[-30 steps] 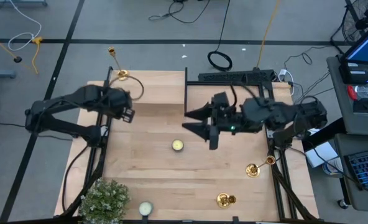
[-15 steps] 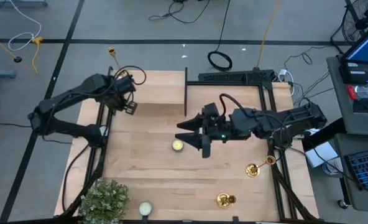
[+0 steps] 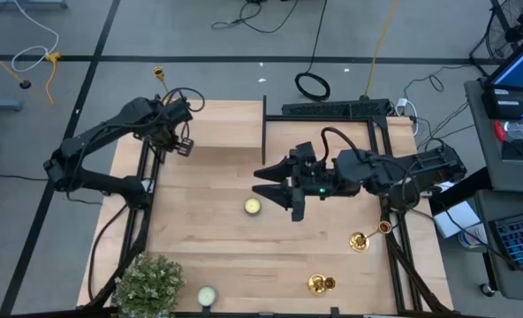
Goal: Pick & Place candle stick holders
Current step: Put the orange scented candle on the shelf, then put the top gold candle holder on the shelf
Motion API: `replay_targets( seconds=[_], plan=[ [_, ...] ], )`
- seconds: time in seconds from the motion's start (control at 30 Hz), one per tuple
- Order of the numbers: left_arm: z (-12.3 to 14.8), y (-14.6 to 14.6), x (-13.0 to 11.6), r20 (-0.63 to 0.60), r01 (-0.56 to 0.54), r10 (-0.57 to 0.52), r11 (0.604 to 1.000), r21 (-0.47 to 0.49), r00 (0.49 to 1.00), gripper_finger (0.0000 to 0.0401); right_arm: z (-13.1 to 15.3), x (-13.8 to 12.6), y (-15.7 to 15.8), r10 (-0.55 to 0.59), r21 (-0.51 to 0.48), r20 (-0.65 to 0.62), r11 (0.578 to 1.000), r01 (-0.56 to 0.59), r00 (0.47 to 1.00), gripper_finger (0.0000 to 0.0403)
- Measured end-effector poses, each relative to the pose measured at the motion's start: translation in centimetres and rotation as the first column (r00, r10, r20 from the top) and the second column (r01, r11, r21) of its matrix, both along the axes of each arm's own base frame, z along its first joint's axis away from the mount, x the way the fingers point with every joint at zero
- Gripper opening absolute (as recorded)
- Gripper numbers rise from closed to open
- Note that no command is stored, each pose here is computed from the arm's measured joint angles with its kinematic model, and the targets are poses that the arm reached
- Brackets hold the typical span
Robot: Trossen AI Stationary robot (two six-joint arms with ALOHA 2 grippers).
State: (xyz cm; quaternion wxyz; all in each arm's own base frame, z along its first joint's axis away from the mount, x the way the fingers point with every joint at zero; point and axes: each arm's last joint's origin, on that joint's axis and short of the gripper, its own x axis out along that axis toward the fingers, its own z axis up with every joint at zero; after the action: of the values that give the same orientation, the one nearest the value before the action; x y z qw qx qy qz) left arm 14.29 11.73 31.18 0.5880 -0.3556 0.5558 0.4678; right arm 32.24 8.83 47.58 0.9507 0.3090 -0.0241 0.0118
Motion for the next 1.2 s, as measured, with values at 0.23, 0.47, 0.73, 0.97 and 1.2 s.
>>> replay_targets(
  seconds=[0.23,0.47,0.73,0.97,1.2],
  plan=[
    [0.0,0.3,-0.4,-0.014,-0.005,0.005,1.000,-0.009,1.000,0.0000,0.4,-0.1,0.0,0.000,-0.009,0.033,1.000,0.000,0.999,0.0238],
    [0.0,0.8,-0.9,-0.027,-0.009,0.009,1.000,-0.003,1.000,0.0000,0.3,-0.1,0.1,0.005,-0.013,0.032,1.000,-0.005,0.999,0.0238],
    [0.0,1.1,-1.1,-0.034,-0.003,0.004,1.000,0.001,0.999,0.0000,0.4,-0.1,0.1,0.004,-0.012,0.035,1.000,-0.004,0.999,0.0238],
    [0.0,1.2,-1.2,-0.027,-0.004,0.004,1.000,-0.004,1.000,0.0000,0.4,-0.1,0.1,0.005,-0.012,0.035,1.000,-0.004,0.999,0.0238],
    [0.4,-0.1,-1.0,0.048,0.039,-0.036,0.997,-0.063,0.998,0.0000,0.5,-0.1,0.1,0.004,-0.008,0.051,1.000,-0.004,0.999,0.0238]
  ],
)
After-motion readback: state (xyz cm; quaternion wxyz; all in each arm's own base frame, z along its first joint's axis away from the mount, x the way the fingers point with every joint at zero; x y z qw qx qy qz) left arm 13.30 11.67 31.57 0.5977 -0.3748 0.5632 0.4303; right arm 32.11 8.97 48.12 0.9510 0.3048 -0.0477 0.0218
